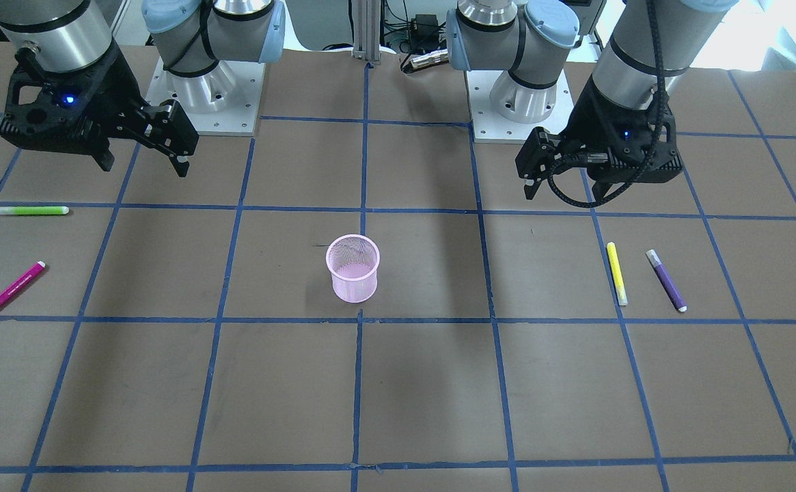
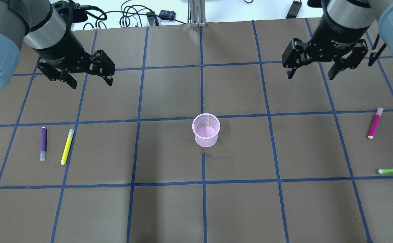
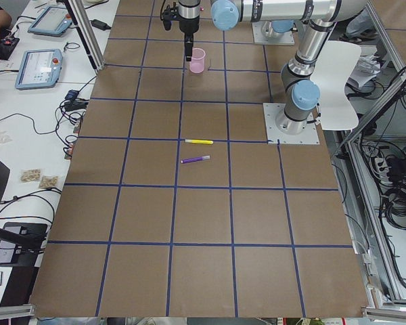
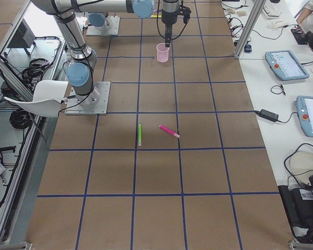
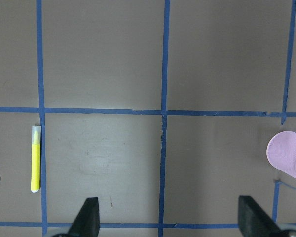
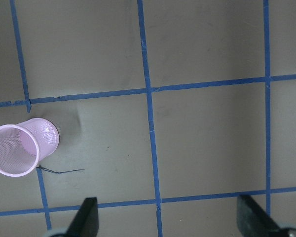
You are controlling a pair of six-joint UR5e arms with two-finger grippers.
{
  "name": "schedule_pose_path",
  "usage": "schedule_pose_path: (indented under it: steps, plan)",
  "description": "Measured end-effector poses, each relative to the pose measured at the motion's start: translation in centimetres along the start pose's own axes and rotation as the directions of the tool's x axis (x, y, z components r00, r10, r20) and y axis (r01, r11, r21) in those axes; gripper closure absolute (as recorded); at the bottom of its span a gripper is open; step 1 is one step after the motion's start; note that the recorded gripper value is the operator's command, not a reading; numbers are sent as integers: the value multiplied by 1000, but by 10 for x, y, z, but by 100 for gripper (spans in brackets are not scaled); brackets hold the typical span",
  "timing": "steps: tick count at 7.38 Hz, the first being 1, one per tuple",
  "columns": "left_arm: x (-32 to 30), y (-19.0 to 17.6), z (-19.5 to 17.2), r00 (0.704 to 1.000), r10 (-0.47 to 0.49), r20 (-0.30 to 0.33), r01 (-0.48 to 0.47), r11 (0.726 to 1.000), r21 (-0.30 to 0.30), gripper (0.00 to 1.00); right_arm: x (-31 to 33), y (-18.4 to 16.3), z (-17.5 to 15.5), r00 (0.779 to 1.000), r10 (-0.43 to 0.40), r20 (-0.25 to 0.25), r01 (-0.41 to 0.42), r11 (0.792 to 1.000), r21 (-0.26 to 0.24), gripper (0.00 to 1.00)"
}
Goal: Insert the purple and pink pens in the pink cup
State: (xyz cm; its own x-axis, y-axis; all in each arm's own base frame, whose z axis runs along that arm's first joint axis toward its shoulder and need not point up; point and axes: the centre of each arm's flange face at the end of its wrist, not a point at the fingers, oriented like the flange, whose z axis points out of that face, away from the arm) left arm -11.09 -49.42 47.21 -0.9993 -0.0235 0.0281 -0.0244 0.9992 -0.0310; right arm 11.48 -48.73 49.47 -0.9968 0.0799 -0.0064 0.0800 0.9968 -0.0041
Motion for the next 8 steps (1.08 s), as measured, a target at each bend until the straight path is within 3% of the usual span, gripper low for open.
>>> schedule_pose_path:
  steps: [5,8]
  plan:
    - [-3,15,7,1000,-2,9,2,999,-45,0,23,-7,18,1000,12,-9,-12,1000,-25,0]
    - [-6,16,7,1000,-8,9,9,999,-52,0,164,-22,97,994,109,-5,-109,994,-29,0]
